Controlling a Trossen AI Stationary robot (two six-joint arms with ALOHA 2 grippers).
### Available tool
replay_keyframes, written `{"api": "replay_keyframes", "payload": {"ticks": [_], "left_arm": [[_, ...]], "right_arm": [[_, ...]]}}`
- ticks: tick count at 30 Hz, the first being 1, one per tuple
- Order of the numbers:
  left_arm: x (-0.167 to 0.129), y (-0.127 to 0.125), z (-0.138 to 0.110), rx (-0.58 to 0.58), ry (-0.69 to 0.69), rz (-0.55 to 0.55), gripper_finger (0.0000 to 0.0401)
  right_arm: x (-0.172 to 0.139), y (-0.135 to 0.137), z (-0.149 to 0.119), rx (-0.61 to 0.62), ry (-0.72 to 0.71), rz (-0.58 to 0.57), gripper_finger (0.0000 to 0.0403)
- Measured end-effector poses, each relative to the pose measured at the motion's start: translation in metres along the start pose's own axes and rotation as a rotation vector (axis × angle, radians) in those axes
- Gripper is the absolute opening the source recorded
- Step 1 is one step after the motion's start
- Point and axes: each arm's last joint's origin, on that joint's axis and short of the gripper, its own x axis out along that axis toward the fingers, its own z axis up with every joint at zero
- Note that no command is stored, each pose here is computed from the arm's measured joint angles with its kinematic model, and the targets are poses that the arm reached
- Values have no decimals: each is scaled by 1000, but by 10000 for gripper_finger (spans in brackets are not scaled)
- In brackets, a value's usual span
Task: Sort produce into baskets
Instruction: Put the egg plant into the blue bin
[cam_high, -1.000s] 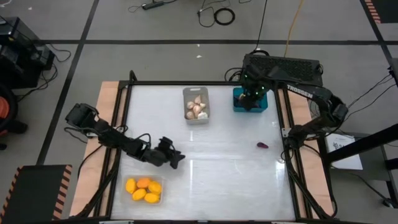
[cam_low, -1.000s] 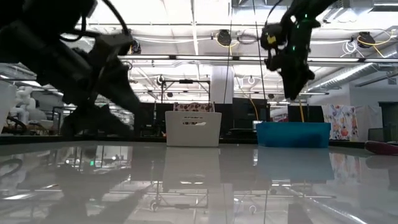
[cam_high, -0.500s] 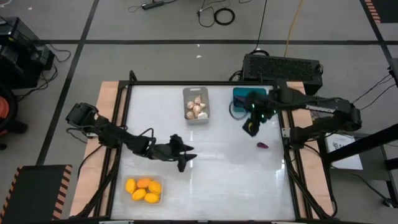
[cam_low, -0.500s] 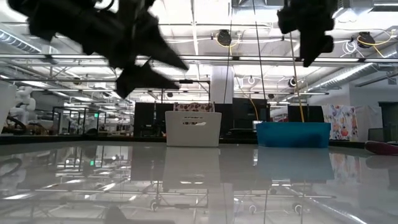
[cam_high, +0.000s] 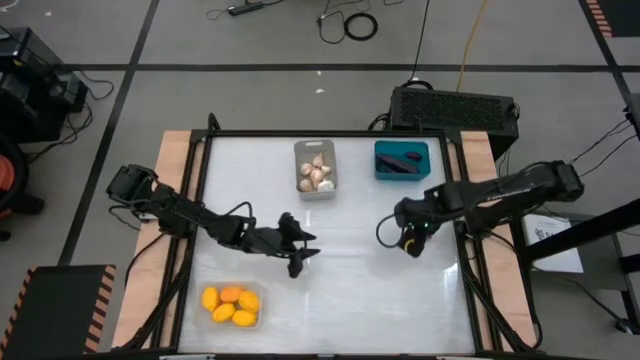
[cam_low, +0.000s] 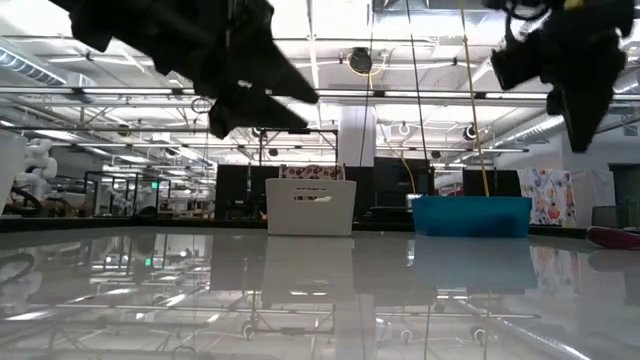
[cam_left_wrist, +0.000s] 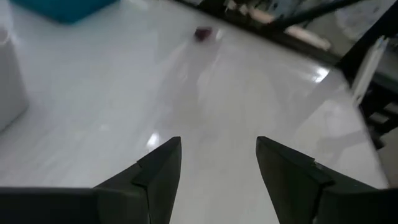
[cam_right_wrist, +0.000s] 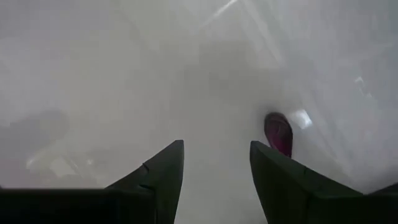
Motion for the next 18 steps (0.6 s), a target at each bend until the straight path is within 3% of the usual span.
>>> {"api": "replay_keyframes", "payload": {"ticks": [6, 12, 18], "left_arm": [[-1, 6, -10, -42, 97, 56, 215], [-1, 6, -11, -64, 109, 66, 215], [-1, 6, -11, -90, 108, 67, 215]], "right_arm": [[34, -10, -10, 13, 31, -42, 205], [55, -26, -19, 8, 25, -174, 261], [76, -32, -23, -44, 2, -149, 278]]}}
